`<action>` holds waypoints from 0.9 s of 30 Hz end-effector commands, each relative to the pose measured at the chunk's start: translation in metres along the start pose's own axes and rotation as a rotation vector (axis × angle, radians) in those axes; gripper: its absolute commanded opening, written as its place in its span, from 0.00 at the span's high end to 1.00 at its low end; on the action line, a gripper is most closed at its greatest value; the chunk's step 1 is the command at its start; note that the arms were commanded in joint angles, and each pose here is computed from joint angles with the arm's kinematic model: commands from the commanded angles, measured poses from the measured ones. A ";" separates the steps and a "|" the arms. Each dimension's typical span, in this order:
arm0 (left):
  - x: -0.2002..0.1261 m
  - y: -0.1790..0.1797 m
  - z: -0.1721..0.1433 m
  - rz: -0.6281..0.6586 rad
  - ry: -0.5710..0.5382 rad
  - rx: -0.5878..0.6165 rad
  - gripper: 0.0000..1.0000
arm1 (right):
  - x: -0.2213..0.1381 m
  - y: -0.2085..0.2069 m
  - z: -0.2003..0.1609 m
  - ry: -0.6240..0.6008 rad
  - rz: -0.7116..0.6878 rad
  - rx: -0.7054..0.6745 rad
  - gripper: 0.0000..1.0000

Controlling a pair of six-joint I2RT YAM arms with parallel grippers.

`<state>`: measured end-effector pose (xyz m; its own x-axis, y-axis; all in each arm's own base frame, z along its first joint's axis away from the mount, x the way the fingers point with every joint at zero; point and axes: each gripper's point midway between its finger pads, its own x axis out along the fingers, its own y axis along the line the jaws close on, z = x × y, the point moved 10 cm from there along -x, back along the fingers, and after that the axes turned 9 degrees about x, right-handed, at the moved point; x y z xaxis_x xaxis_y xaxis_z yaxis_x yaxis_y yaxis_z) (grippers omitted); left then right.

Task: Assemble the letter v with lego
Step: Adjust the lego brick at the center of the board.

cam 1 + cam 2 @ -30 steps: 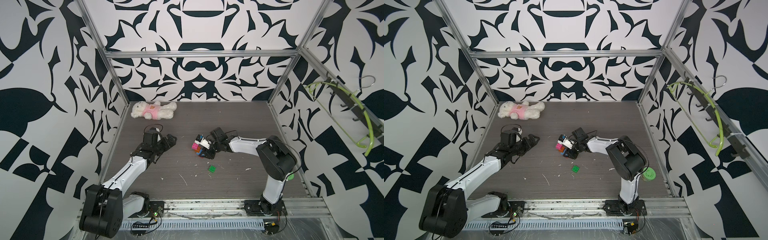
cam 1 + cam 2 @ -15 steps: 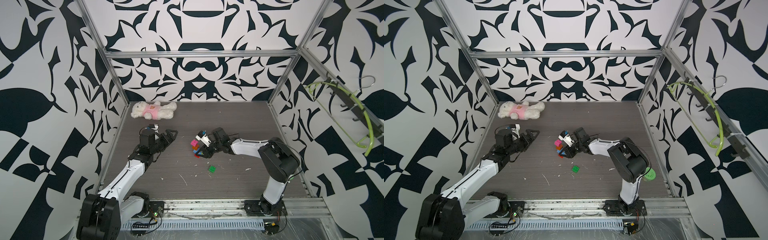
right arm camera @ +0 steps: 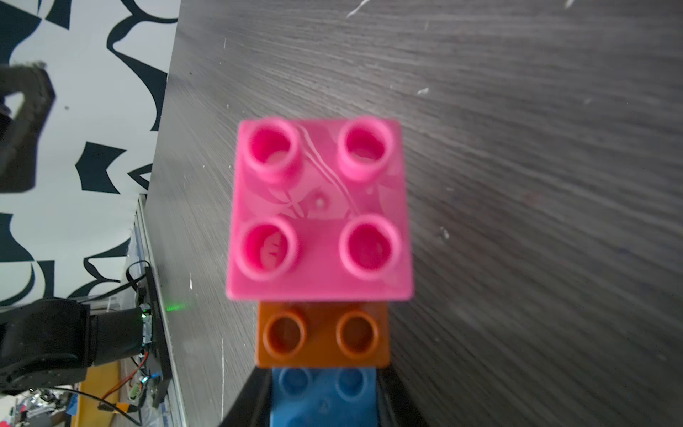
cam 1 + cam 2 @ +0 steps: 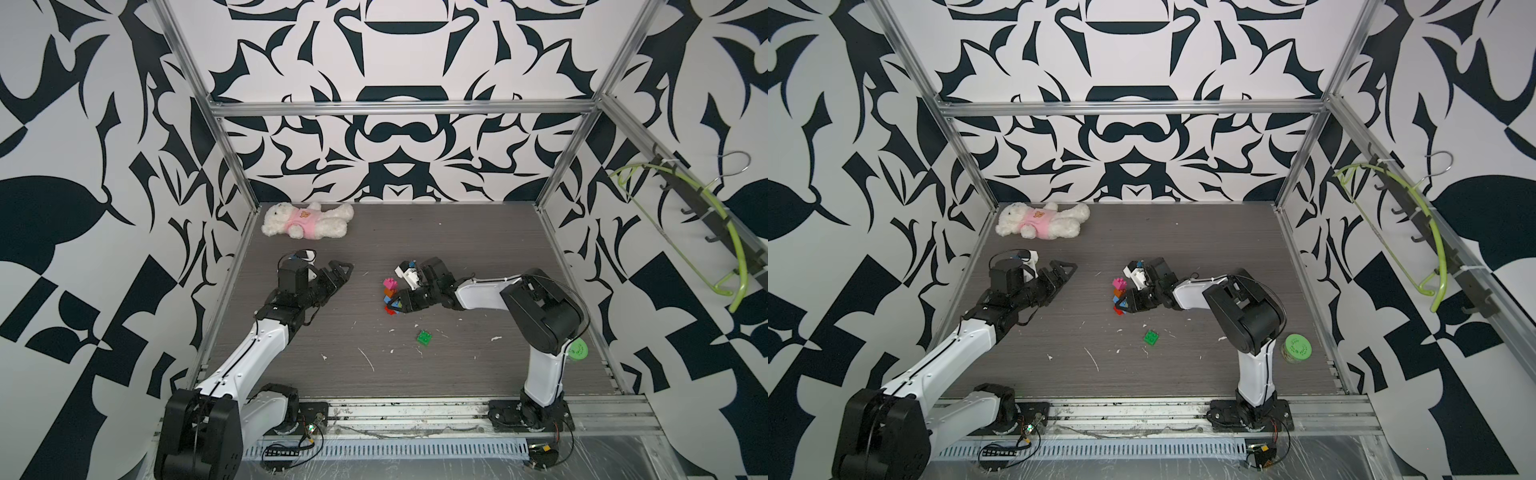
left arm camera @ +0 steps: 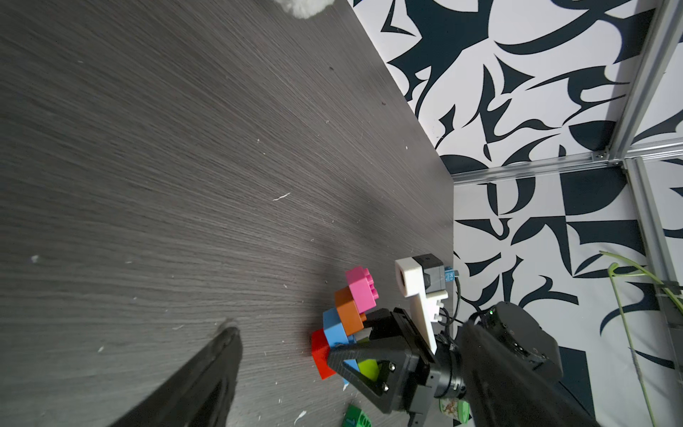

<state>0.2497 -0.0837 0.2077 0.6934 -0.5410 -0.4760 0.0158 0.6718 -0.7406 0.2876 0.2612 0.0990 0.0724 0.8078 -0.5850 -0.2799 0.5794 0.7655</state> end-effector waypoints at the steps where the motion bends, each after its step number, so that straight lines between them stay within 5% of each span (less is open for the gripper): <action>1: -0.001 0.000 0.002 0.008 0.018 0.010 0.04 | 0.001 0.001 0.003 -0.013 -0.026 0.074 0.64; 12: -0.008 0.004 0.005 0.024 0.012 0.008 0.04 | -0.008 -0.003 0.006 0.006 -0.228 0.111 0.43; 27: -0.015 0.010 0.007 0.035 0.005 -0.002 0.04 | -0.022 -0.001 0.004 0.026 -0.412 0.041 0.38</action>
<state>0.2469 -0.0663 0.2041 0.6891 -0.5130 -0.5119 -0.0333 0.6832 -0.7295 0.2962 0.2544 0.1136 0.1505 0.5983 -0.7870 -0.2015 0.7979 0.5681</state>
